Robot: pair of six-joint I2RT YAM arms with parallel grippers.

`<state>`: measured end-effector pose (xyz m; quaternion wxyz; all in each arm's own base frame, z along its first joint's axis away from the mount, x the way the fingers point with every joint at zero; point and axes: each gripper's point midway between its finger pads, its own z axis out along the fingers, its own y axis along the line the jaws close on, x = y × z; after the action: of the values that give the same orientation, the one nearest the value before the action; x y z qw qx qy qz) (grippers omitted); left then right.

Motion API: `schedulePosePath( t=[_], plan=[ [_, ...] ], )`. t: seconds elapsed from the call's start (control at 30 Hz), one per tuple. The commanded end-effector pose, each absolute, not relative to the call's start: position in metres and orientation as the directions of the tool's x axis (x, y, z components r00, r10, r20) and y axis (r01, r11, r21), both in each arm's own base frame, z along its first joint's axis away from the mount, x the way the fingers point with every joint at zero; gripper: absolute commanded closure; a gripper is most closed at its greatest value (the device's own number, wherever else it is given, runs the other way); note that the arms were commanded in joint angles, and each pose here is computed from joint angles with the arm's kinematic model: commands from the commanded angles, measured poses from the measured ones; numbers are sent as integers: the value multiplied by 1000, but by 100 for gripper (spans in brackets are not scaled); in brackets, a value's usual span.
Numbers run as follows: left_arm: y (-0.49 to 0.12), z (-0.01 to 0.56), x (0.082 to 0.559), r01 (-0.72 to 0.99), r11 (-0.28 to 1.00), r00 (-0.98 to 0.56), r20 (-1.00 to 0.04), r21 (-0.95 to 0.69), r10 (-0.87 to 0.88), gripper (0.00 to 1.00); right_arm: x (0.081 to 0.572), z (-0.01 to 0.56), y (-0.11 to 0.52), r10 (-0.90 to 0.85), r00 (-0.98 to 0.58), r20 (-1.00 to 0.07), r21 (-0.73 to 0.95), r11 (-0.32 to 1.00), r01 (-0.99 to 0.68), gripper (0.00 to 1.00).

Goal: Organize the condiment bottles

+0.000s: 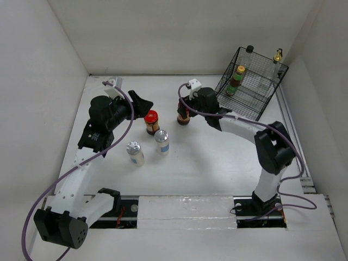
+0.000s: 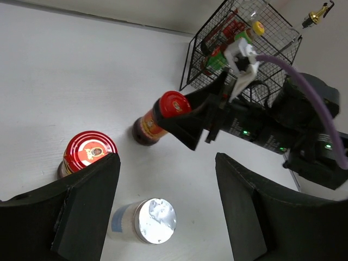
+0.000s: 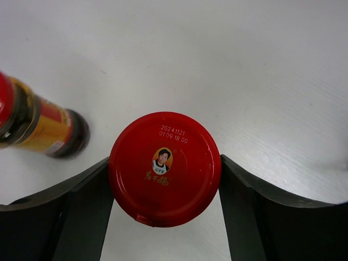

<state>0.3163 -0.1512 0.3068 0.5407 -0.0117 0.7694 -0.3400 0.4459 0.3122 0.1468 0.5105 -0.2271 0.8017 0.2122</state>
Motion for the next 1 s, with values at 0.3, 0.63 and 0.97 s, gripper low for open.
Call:
schedulePosePath(
  t=[0.3,0.63,0.97],
  plan=[
    [-154,326,314,405,746,-369,-841,-528,-395,33,415,383,159,185,70,-980,149,924,-353,54],
    [-156,326,313,412,742,-373,-841,-529,-393,33,452,412,17,164,165,-973,161,986,-30,57],
    [-156,323,315,407,743,-380,-838,-531,-391,33,496,427,-22,165,221,-961,173,985,21,58]
  ],
)
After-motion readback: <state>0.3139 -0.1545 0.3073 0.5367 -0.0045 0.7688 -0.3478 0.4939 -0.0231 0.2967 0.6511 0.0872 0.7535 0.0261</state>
